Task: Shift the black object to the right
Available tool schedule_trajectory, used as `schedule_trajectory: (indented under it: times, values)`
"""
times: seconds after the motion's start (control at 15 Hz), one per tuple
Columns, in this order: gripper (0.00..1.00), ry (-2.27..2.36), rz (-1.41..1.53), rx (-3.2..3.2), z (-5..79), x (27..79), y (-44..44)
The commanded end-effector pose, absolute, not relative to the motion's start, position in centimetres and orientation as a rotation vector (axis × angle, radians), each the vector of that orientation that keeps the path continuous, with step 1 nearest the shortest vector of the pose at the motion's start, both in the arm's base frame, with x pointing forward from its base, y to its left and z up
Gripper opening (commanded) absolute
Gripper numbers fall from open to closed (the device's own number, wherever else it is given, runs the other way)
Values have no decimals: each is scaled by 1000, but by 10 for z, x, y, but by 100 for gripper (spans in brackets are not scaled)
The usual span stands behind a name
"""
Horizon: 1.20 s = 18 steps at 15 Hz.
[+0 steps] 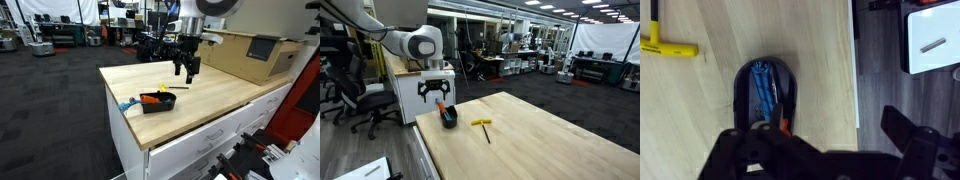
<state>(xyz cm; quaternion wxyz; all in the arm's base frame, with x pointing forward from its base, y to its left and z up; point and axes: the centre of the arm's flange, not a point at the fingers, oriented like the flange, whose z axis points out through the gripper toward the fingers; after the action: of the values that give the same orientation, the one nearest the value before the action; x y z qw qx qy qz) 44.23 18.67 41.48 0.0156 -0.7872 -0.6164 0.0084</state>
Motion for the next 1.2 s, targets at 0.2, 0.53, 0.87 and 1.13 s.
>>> schedule_trajectory:
  times: [0.2,0.53,0.87,1.13]
  values:
    - [100,-1935,-84,-2477,351,453,178]
    - [100,-1972,-85,-2460,317,459,182]
    - [100,-2013,-57,-2418,294,466,195]
    - [89,-2029,-15,-2409,280,469,202]
